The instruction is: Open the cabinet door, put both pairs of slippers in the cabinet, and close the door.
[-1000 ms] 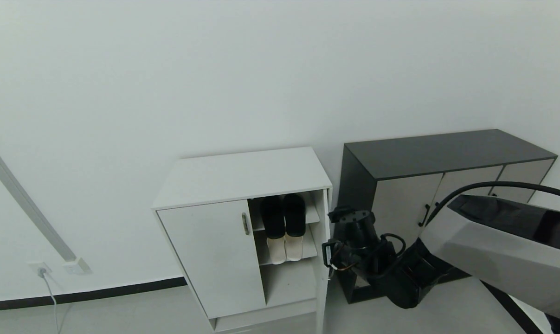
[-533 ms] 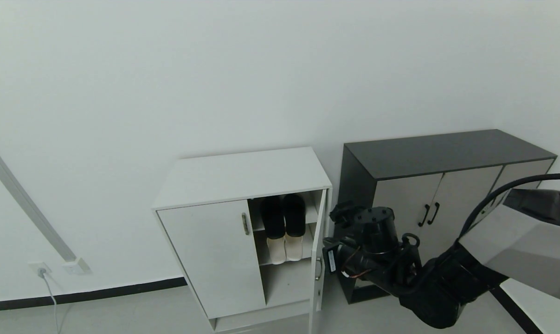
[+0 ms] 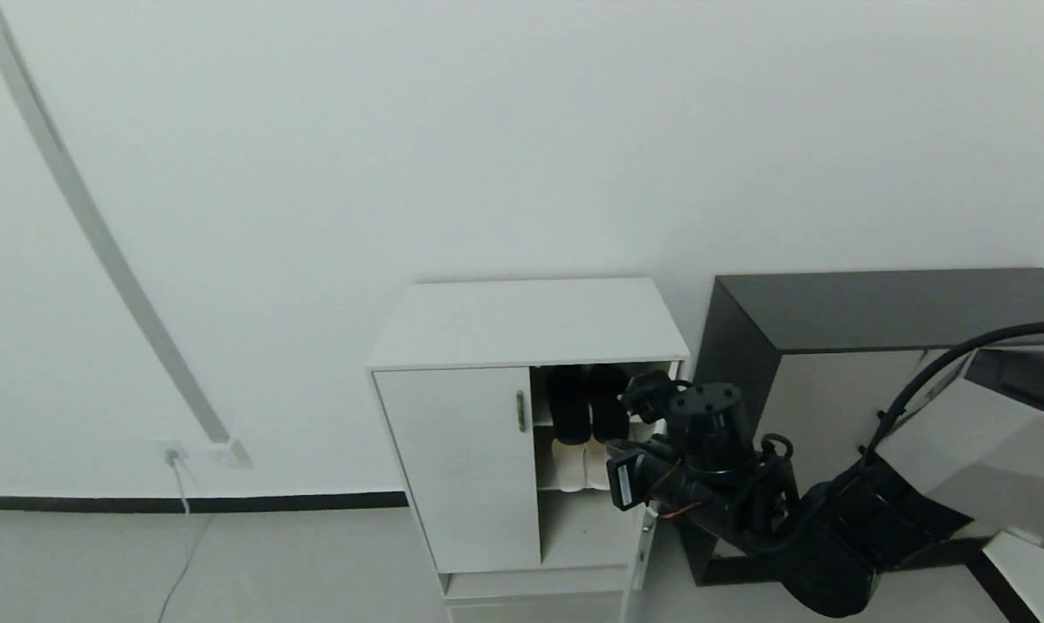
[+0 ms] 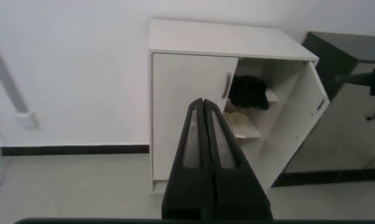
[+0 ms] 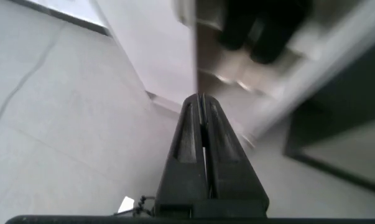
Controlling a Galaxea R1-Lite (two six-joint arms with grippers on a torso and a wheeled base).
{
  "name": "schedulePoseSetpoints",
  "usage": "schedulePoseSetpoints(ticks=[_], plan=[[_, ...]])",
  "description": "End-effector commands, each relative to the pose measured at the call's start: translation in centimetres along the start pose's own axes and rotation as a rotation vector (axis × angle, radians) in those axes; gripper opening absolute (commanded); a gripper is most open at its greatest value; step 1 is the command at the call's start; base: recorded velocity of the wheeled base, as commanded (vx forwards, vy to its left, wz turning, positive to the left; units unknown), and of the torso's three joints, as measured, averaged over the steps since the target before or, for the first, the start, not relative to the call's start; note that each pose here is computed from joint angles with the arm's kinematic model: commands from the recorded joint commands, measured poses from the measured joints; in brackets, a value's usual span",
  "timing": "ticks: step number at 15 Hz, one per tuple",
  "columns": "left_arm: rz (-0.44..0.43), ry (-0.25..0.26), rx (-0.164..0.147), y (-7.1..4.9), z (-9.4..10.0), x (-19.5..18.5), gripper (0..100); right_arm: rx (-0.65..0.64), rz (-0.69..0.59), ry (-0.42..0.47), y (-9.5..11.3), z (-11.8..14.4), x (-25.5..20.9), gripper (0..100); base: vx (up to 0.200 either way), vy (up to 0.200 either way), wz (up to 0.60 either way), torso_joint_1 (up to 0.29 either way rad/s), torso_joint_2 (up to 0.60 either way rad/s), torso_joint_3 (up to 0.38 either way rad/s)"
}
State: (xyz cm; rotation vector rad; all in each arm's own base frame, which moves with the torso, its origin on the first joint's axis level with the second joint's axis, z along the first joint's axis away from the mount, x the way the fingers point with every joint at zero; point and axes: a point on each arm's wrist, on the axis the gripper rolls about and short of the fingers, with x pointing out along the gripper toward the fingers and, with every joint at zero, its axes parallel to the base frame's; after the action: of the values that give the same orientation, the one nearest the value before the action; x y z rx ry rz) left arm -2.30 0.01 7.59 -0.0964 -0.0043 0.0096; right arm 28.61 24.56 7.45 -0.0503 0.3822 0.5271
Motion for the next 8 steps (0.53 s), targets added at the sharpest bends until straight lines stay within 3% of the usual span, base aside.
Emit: schedulePoseSetpoints(ticks=[1,5,8], plan=[[0.001,0.001,0.0,0.0,0.0,0.0,0,-0.016,-0.004,0.004,-0.2,-0.3,-0.2,0,0.0,0.0,0.0,0.0,0.0,0.0],[0.001,0.001,0.001,0.0,0.0,0.0,0,-0.05,-0.033,0.001,-1.3,-0.5,-1.0,0,0.0,0.0,0.0,0.0,0.0,0.0],[-0.001,0.001,0.001,0.0,0.0,0.0,0,-0.053,-0.074,0.019,-2.9,-0.6,-2.7,0,0.2,0.0,0.0,-0.01,0.0,0.005]])
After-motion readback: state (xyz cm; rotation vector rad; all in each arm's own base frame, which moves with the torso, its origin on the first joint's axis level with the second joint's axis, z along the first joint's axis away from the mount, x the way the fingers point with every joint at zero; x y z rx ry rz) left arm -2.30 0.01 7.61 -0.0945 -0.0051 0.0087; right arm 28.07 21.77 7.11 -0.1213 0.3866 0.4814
